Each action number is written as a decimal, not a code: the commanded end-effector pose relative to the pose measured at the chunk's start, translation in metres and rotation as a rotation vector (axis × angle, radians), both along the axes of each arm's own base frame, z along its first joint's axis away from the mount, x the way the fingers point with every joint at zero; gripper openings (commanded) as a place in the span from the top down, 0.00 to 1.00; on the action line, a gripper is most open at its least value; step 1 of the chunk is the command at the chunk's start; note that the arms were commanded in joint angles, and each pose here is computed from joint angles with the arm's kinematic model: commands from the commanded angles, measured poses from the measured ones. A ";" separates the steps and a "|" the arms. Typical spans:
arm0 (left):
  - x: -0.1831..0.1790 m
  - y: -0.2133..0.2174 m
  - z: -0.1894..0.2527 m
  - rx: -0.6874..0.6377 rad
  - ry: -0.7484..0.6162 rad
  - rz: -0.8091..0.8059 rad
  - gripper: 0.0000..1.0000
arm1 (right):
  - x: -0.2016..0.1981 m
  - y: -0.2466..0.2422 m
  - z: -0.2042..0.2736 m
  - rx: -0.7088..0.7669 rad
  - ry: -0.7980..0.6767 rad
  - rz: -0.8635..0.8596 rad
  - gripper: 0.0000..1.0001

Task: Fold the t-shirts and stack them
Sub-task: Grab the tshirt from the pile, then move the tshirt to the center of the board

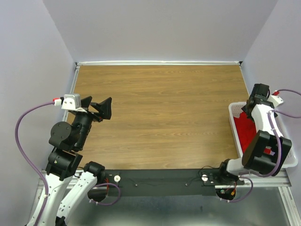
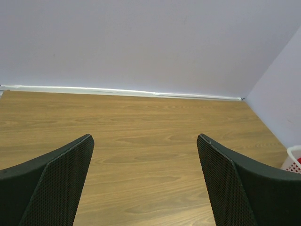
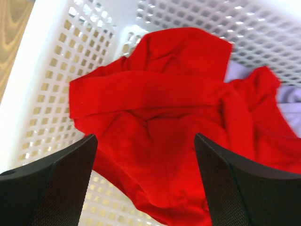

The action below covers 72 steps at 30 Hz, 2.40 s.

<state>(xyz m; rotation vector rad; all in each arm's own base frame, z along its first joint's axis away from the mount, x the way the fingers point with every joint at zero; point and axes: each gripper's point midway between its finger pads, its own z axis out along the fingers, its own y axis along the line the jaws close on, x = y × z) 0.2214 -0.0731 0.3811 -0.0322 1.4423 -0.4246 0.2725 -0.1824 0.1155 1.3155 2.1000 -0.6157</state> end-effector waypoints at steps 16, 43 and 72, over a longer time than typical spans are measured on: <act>-0.002 -0.012 -0.019 -0.027 0.070 -0.060 0.02 | -0.013 0.006 -0.029 0.132 -0.056 0.007 0.69; 0.002 -0.018 -0.002 -0.032 0.052 -0.084 0.02 | 0.082 0.159 0.292 0.128 -0.759 0.764 0.99; -0.034 0.007 0.005 -0.006 0.017 -0.035 0.02 | 0.102 0.547 0.103 0.242 -0.350 1.362 0.30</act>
